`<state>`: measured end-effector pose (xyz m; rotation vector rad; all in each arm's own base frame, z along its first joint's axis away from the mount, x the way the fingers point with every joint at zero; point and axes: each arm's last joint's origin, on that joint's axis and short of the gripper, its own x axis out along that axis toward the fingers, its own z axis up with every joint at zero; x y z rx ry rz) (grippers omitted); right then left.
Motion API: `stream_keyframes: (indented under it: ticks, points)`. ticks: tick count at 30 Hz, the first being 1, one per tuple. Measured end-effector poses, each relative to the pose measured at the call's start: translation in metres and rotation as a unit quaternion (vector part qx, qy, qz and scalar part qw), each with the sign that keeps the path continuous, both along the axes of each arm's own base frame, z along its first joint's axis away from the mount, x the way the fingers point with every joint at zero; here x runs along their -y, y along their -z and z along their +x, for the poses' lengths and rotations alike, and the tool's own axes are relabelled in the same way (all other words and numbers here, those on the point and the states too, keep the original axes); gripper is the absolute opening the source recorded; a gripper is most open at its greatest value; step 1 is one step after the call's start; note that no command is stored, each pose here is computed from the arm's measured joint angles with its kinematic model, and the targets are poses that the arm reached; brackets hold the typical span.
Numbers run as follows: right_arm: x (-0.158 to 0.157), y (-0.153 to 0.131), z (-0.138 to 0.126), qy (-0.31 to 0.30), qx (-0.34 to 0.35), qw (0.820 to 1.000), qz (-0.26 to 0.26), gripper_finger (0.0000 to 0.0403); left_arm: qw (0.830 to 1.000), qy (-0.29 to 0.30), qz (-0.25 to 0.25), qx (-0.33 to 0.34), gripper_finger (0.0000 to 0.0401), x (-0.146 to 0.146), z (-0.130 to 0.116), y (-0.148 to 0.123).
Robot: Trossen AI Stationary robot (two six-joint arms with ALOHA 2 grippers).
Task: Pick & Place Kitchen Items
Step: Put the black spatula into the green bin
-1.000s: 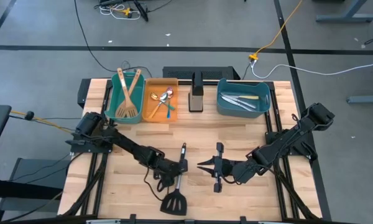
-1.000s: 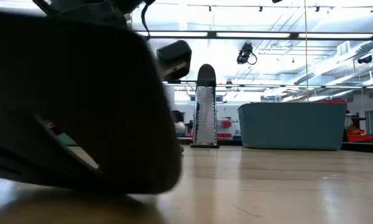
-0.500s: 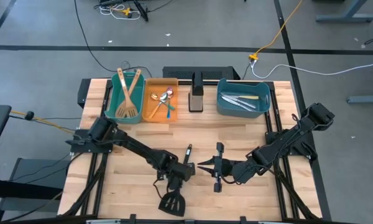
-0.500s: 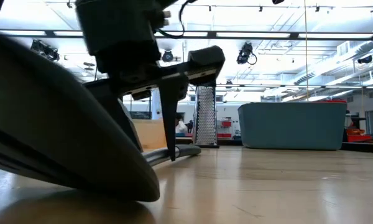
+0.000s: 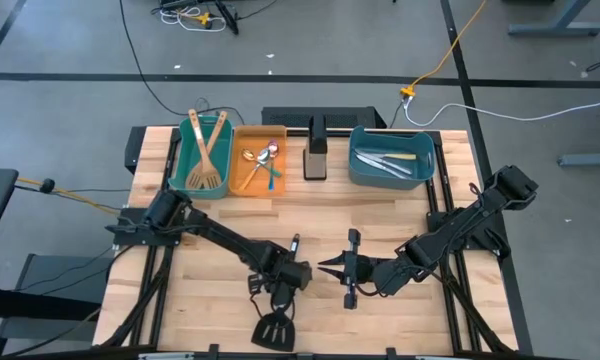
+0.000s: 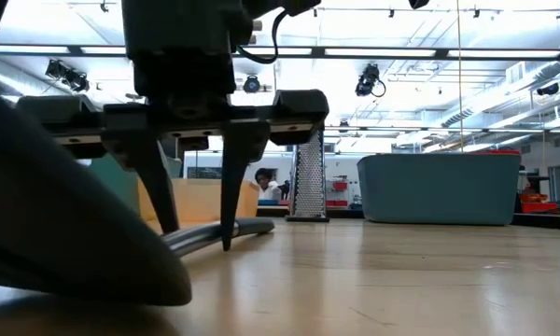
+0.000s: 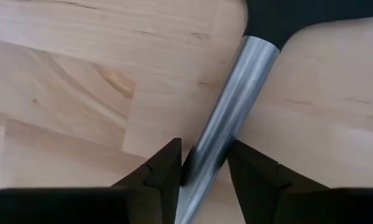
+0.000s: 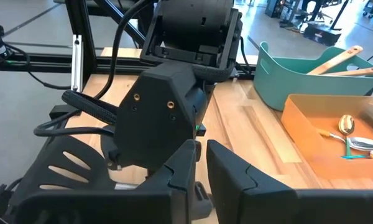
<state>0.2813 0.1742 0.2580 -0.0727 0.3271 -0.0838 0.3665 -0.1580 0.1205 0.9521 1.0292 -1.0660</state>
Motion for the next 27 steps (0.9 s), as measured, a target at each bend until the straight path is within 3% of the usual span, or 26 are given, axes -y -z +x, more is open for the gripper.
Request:
stream_keyframes:
  ticks: [6,15,27]
  points:
    - [0.0,-0.0001,0.0,0.0,0.0,1.0,0.0,0.0049,0.999,-0.049,-0.005,-0.008,0.0136,0.0014,-0.0004,0.0002]
    - [0.0,-0.0001,0.0,0.0,0.0,1.0,0.0,0.0049,0.998,-0.06,-0.02,-0.019,0.0137,0.0016,-0.0009,0.0005]
    - [0.0,-0.0001,0.0,0.0,0.0,1.0,0.0,0.0049,1.0,-0.019,0.01,-0.002,0.0098,0.0034,-0.0025,0.0005]
